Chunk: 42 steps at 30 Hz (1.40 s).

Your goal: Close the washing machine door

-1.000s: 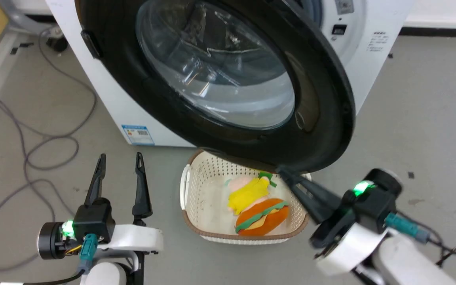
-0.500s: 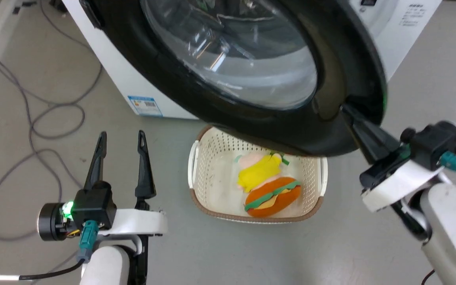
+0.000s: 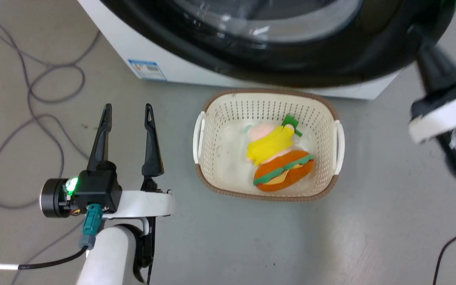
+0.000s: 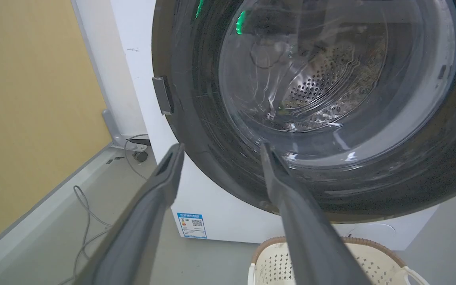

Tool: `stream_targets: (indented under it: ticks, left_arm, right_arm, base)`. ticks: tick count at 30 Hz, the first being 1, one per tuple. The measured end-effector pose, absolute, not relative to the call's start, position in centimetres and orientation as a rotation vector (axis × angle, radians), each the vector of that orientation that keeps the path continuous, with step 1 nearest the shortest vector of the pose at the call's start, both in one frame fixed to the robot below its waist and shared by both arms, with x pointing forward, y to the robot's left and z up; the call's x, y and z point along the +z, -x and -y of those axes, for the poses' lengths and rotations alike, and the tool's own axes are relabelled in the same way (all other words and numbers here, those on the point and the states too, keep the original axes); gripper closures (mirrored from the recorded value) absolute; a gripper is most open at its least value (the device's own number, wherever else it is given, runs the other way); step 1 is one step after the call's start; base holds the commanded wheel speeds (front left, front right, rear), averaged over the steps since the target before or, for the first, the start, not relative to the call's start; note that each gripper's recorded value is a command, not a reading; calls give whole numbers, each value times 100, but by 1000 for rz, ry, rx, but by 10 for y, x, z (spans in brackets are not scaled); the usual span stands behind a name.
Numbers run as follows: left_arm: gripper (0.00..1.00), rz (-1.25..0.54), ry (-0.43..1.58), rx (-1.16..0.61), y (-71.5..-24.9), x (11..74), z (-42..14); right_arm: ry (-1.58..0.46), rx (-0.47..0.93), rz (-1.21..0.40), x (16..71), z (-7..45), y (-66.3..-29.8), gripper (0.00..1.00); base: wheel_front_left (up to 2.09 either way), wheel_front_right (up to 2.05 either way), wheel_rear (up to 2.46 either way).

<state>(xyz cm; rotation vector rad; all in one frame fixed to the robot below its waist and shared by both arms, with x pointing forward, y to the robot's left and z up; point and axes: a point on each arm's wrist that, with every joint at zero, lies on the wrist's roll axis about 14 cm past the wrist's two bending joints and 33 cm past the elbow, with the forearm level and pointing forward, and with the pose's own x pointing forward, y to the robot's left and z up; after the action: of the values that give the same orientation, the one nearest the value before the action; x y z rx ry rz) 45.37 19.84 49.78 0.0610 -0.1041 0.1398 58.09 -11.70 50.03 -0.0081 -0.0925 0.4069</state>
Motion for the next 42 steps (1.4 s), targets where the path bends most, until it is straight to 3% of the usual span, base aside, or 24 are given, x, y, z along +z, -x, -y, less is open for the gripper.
stream_targets:
  ticks: [11, 27, 28, 29, 30, 42]
  left_arm:
    - [0, 68, -44, 147, -465, 480, -197]
    - [0, 91, -31, 166, -460, 492, -200]
    - [0, 93, -30, 169, -459, 494, -201]
    - [0, 95, -29, 172, -457, 496, -202]
    - [0, 95, -30, 175, -454, 497, -203]
    - [0, 112, -18, 173, -416, 513, -200]
  right_arm:
    - [-41, 316, 123, 505, 131, -633, 100]
    - [13, 229, 155, 523, 158, -623, 100]
    - [20, 214, 160, 526, 163, -619, 68]
    - [29, 198, 165, 529, 169, -614, 18]
    - [40, 182, 174, 533, 174, -607, 0]
    - [96, 69, 319, 591, 197, -518, 0]
  base:
    - [0, 0, 0]
    - [0, 0, 0]
    - [0, 0, 0]
    - [0, 0, 0]
    - [0, 0, 0]
    - [0, 0, 0]
